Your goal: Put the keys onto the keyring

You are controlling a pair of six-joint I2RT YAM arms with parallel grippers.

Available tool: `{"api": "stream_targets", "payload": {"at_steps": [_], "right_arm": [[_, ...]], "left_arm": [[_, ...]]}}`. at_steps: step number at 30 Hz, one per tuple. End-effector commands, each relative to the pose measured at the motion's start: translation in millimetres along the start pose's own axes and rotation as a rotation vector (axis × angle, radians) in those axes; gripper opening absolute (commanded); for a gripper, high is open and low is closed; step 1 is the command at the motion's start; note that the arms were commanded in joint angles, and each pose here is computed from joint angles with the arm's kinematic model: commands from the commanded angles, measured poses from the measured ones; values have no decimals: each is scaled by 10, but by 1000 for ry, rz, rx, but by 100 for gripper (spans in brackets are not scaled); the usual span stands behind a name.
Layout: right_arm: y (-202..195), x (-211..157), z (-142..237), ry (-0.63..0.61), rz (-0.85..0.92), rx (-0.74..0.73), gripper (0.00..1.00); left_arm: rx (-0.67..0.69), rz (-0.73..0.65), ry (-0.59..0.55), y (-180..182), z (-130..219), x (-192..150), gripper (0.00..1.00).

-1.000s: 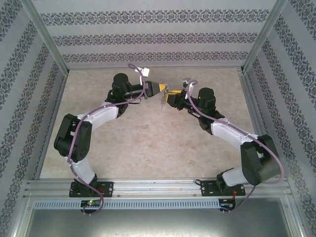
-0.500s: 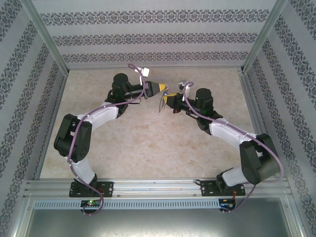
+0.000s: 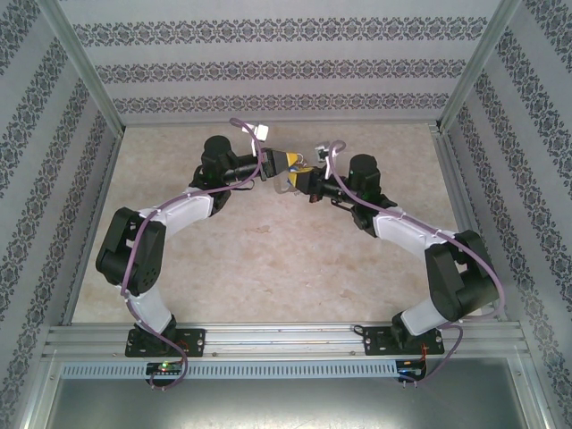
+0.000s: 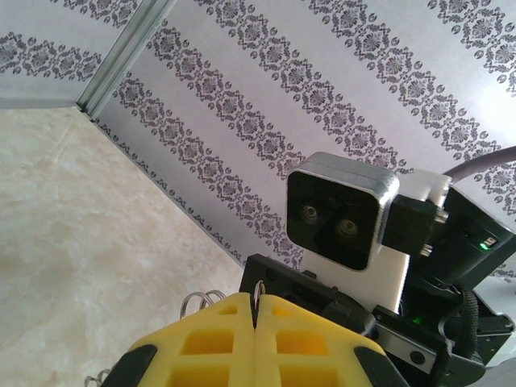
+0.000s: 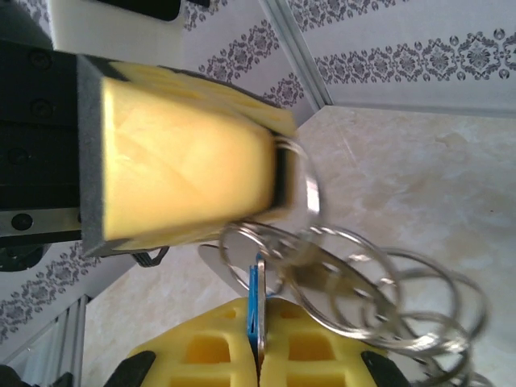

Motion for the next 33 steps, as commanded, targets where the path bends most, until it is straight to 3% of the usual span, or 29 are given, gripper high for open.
{"api": "stream_targets", "payload": {"at_steps": [1, 7, 17, 26, 30, 33], "right_arm": [[-92, 23, 76, -39, -22, -1, 0], [-190, -13, 58, -43, -61, -8, 0], [239, -15, -232, 30, -17, 207, 0], [41, -19, -38, 11, -56, 141, 0], [6, -4, 103, -5, -57, 107, 26], [-19, -20, 232, -12, -58, 80, 32]], "left_arm": [[-83, -119, -55, -386, 46, 139, 0], [-83, -130, -74, -435, 73, 157, 0], [-72, -126, -85, -416, 82, 159, 0], [-74, -126, -88, -417, 76, 171, 0], [-67, -126, -93, -407, 77, 180, 0], [-64, -126, -94, -394, 70, 180, 0]]}}
Point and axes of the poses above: each hand's point on the last joint's axis, 136 mm out from that joint toward the fingers, its own z axis back along the fingers, its own y axis along the line the jaws close on, x = y × z, the point moved 4 cm from there along z, back along the fingers, and after that the axes turned 10 degrees about z, right-handed, at the moved point
